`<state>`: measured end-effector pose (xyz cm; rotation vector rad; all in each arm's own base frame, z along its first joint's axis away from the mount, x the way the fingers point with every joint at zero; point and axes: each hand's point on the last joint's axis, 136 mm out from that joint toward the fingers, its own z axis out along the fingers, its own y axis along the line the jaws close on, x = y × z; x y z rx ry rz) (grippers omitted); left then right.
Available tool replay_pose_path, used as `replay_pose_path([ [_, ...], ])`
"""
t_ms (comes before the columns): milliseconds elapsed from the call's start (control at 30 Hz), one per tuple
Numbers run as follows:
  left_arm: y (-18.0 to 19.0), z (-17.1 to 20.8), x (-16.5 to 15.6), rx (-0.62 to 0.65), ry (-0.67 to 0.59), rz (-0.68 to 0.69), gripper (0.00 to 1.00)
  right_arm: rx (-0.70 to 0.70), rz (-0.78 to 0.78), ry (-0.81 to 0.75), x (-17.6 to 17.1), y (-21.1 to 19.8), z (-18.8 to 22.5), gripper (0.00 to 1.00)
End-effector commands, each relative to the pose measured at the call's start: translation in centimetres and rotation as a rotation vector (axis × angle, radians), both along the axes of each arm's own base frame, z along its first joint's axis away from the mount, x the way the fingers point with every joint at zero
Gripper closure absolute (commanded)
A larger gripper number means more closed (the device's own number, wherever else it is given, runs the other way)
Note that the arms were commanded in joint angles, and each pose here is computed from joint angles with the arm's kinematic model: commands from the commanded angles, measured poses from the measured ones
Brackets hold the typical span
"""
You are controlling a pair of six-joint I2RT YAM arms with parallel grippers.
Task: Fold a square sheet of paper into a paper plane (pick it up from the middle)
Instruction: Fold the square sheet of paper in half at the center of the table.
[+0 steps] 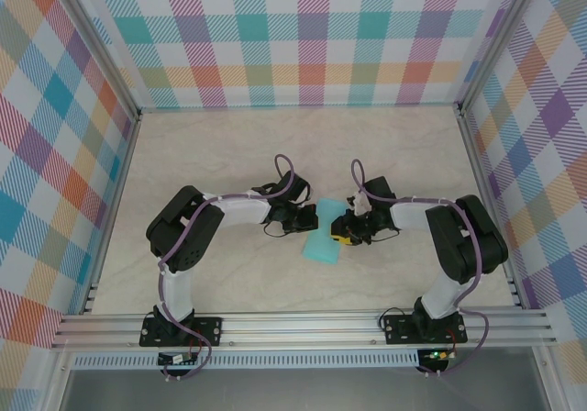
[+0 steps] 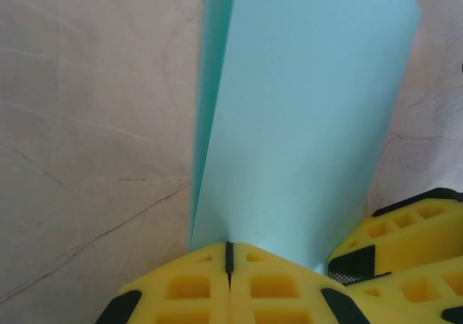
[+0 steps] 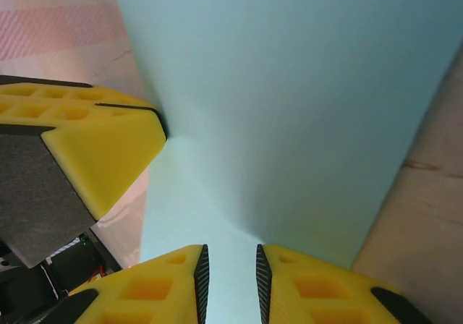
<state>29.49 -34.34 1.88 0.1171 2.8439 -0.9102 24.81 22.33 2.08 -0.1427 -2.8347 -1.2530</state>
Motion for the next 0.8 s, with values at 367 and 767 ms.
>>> replay_pose_path([
  [367, 4.0, -5.8, -3.3, 0.216, 0.122, 0.015, 1.0, -0.04, 0.032, -0.037, -2.4, 0.9, 1.2, 0.71],
  [767, 4.0, -5.6, -3.5, 0.209, 0.12, 0.022, 1.0, -0.135, 0.02, 0.016, -5.4, -0.7, -2.4, 0.73],
])
